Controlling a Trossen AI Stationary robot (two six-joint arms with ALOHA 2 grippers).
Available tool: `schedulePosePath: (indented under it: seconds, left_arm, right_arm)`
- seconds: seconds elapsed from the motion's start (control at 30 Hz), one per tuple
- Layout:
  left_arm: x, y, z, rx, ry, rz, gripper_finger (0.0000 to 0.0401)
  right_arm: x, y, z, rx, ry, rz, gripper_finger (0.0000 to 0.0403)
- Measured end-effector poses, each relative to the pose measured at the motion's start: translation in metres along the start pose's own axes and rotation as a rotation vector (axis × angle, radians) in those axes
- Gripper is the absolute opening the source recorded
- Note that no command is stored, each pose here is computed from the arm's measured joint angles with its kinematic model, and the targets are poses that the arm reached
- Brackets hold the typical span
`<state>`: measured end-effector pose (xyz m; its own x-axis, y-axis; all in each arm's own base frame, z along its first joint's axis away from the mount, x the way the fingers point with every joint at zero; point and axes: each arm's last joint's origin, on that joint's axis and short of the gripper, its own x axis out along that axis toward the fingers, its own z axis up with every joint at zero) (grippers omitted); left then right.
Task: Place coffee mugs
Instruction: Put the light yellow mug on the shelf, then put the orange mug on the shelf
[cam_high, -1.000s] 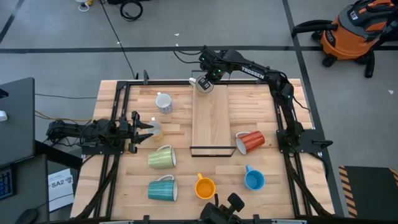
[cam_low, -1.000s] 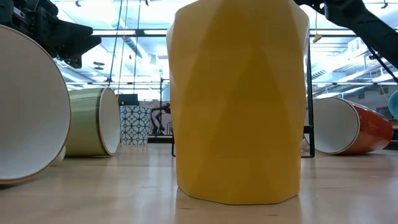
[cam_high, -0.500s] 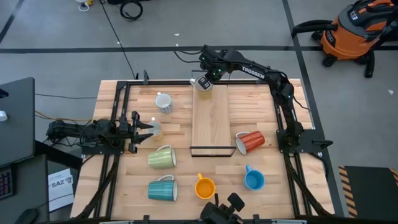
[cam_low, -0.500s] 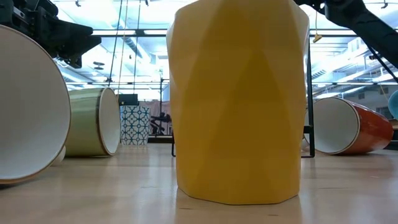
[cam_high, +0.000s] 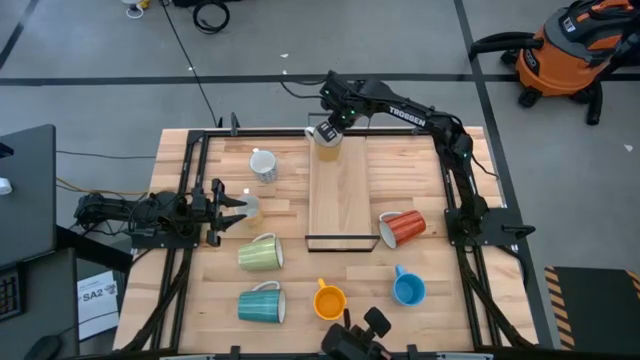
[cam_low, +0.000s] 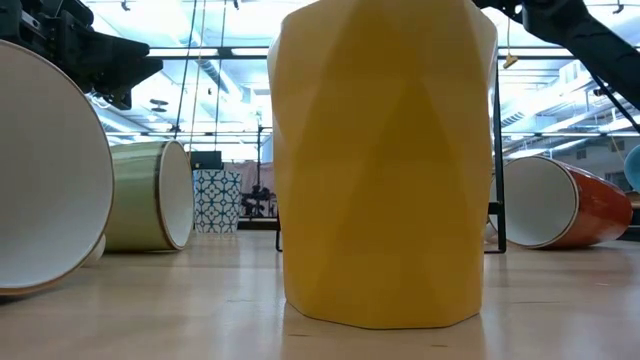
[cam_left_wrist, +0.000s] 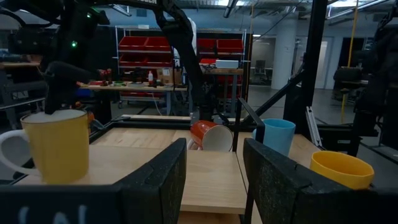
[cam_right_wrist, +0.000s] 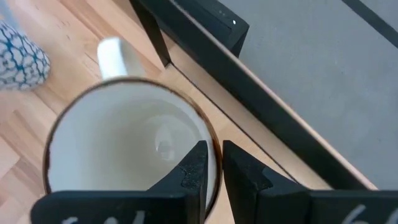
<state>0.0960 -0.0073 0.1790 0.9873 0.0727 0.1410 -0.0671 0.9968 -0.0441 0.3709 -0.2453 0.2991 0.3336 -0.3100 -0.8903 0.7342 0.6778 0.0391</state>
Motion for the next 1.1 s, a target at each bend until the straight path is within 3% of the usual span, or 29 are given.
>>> schedulePosePath:
  seconds: [0.37,0.77,1.1]
  left_arm:
    - [0.0,0.0,0.0,0.0,0.0,0.0,0.0167]
    - [0.0,0.0,0.0,0.0,0.0,0.0,0.0167]
    - [0.0,0.0,0.0,0.0,0.0,0.0,0.0167]
  right_arm:
    - [-0.0005,0.0023,0.0097,0.03,-0.1,0.025,0.0055]
    - [-0.0005,0.0037,0.0093,0.028,-0.087,0.073,0.0057]
    - [-0.0007,0.0037,0.0093,0.004,-0.087,0.075,0.012]
